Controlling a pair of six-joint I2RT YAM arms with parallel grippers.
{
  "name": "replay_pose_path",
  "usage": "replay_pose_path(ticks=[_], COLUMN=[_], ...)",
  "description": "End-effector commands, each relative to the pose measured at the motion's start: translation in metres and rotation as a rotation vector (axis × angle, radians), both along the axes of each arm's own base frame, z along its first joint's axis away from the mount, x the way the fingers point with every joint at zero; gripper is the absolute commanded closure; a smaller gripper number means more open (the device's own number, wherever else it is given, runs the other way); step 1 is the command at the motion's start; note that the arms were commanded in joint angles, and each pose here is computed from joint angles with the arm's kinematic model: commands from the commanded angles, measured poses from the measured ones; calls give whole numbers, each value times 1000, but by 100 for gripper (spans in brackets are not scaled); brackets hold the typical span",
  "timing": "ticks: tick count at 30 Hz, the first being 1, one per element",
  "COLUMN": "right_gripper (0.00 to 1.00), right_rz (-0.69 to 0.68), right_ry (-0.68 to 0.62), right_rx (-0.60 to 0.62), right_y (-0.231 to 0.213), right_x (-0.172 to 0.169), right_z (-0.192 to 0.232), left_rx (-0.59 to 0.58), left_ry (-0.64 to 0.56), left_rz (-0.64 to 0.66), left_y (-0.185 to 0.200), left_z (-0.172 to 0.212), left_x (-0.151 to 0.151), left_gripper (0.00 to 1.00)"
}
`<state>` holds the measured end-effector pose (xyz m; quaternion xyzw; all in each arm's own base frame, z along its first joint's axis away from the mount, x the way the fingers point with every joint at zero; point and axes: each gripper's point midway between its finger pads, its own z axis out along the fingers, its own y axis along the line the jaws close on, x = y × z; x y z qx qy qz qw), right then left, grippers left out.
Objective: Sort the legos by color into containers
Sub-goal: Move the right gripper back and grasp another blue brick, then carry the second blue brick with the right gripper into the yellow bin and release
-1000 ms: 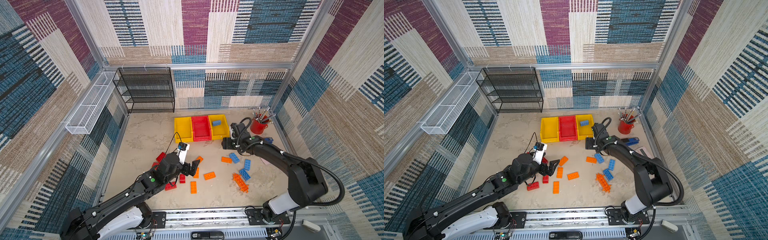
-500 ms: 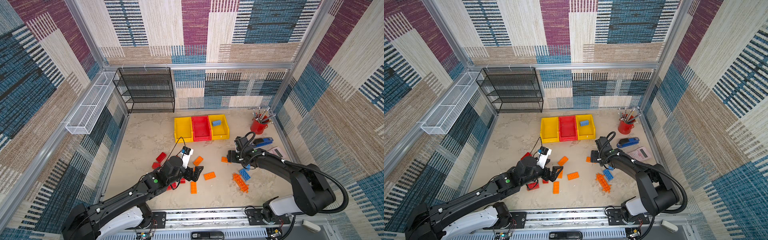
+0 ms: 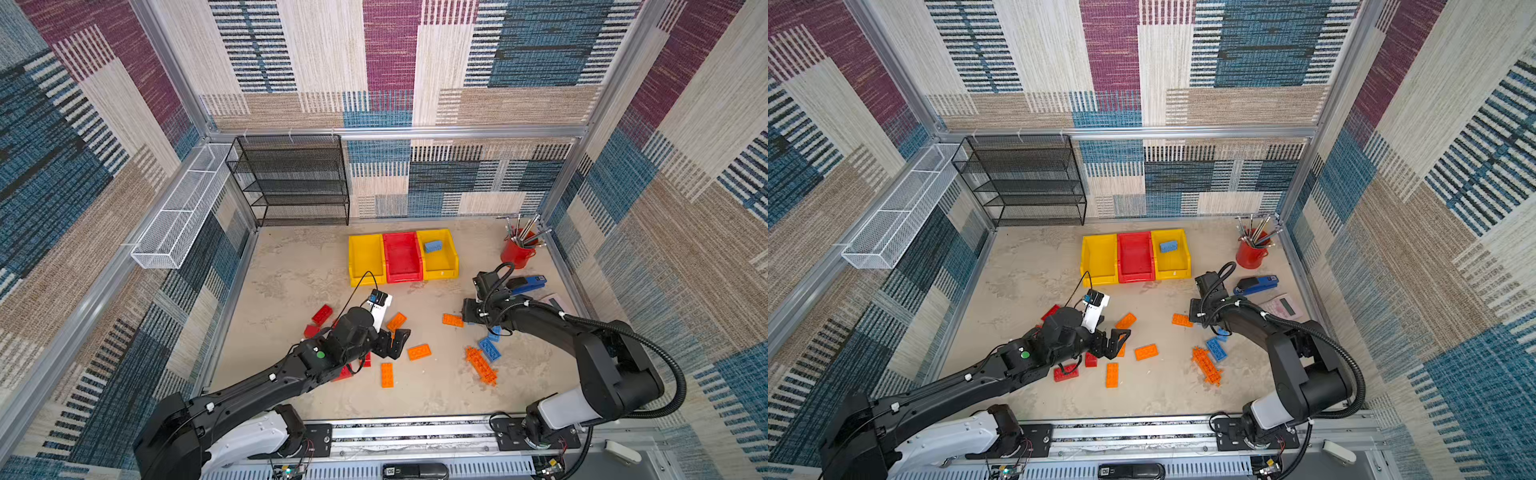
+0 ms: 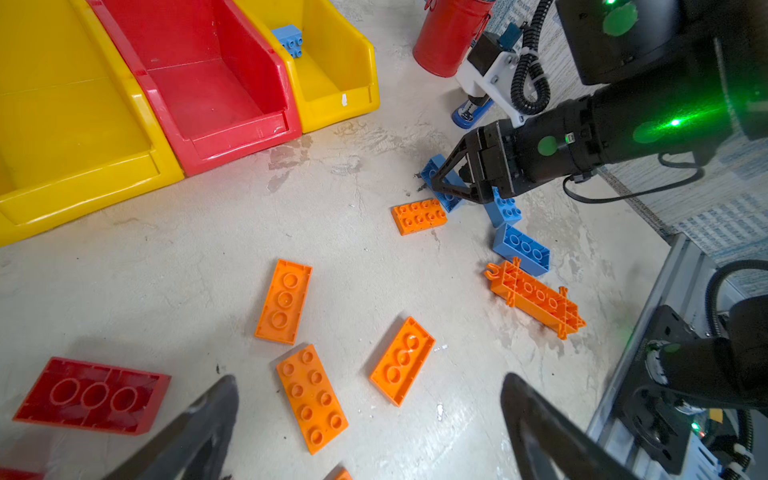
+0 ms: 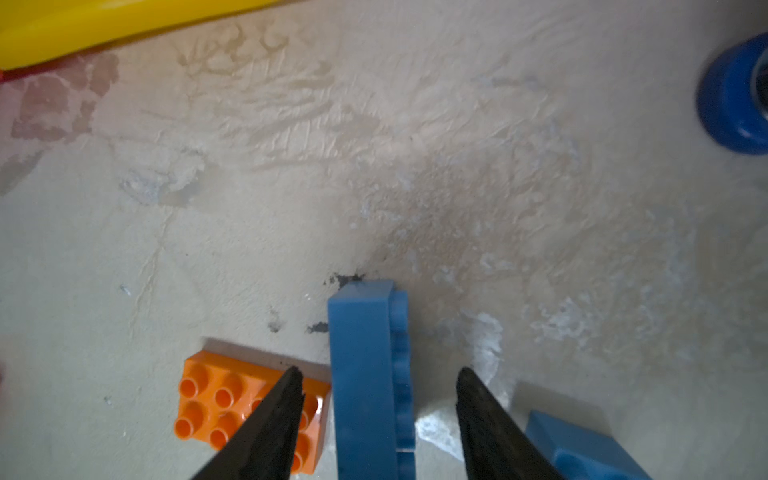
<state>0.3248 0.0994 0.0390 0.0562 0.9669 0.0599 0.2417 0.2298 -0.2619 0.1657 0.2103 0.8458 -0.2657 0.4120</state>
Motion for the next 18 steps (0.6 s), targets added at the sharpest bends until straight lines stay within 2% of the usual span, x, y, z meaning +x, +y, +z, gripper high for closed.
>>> replay_pose_path(ticks=[1, 10, 12, 18], right_gripper=[48, 64, 71, 75], right_rz=[4, 13, 25, 51], right_ry=[-27, -22, -30, -76], right_rx=[0, 10, 21, 44], right_y=[0, 5, 8, 18], right_x=[7, 15, 19, 37], right_z=[2, 2, 7, 34], left_rx=[-10, 10, 18, 36], left_ry=[-50, -66, -68, -92], left_rz=[5, 23, 25, 51], left_y=[-2, 2, 3, 7], left_z=[12, 14, 15, 24], left_x=[6, 10, 10, 16], left_gripper=[1, 1, 1, 1])
